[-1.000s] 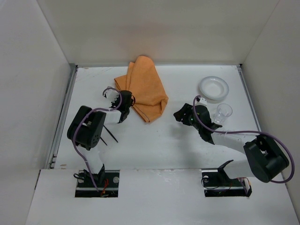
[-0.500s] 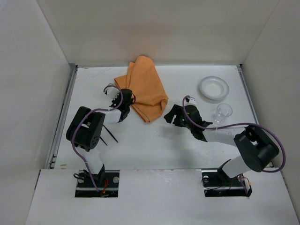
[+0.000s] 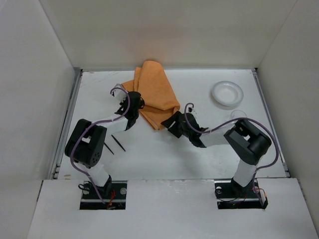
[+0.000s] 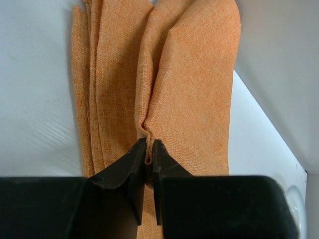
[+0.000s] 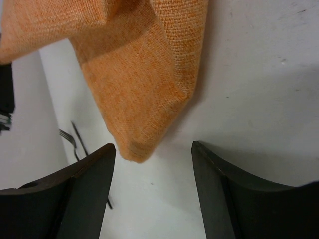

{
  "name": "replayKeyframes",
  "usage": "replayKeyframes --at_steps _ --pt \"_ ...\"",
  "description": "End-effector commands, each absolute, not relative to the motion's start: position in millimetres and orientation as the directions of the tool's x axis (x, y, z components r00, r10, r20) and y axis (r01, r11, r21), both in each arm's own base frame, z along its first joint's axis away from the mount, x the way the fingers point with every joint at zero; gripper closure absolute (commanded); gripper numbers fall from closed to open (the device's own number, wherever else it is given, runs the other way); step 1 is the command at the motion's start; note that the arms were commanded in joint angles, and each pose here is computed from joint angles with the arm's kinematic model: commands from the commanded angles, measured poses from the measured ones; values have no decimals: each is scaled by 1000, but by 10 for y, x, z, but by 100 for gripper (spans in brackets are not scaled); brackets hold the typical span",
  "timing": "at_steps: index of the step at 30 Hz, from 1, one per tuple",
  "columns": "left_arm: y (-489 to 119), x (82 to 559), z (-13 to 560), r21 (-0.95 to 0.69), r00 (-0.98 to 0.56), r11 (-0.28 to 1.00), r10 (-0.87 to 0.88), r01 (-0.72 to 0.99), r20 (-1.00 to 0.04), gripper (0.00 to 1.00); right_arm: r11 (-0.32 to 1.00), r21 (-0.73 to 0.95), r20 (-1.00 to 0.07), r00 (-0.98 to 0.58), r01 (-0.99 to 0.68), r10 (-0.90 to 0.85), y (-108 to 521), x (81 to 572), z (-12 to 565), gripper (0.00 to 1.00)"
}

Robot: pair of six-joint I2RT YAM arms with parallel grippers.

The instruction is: Set the dinner table for one person

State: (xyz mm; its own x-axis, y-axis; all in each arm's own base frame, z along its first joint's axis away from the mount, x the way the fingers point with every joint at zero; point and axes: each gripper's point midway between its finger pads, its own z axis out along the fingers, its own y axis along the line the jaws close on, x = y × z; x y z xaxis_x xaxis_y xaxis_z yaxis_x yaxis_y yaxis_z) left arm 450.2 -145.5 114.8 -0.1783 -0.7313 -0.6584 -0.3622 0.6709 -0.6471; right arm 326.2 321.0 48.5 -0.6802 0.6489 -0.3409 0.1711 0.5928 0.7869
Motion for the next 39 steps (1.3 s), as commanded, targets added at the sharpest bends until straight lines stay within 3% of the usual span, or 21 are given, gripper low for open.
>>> replayKeyframes --at_steps 1,7,11,16,19,25,33,36,39 --pt "-1483 4569 1451 -690 -136 654 -749 -309 -649 96 493 829 -216 -662 265 718 3446 3265 451 32" --pt "-1407 4570 1468 -696 -123 647 -754 -311 -645 96 457 828 -139 -671 325 729 3697 3222 319 37" --pt "-1344 4563 1469 -698 -112 643 -756 -315 -645 96 459 808 -129 -650 369 749 3648 3227 191 51" --pt "-1284 4573 1519 -702 -97 639 -757 -315 -646 96 513 782 -226 -606 354 763 3446 3307 260 60" --pt "-1267 4590 1553 -704 -90 638 -757 -313 -647 96 540 774 -277 -591 329 758 3365 3399 345 76" --pt "-1279 4631 1608 -698 -88 649 -748 -302 -658 96 609 758 -392 -583 232 711 3205 3527 548 91" --pt "-1207 4972 1966 -741 -45 621 -774 -255 -632 98 797 604 -690 -480 29 541 2671 4096 1530 97" --pt "-1034 5384 2462 -778 14 591 -794 -215 -607 100 877 481 -821 -358 -11 445 2374 4591 2253 99" --pt "-997 5657 3181 -831 13 541 -837 -132 -547 100 921 387 -912 -161 -37 376 2081 4871 3366 100"
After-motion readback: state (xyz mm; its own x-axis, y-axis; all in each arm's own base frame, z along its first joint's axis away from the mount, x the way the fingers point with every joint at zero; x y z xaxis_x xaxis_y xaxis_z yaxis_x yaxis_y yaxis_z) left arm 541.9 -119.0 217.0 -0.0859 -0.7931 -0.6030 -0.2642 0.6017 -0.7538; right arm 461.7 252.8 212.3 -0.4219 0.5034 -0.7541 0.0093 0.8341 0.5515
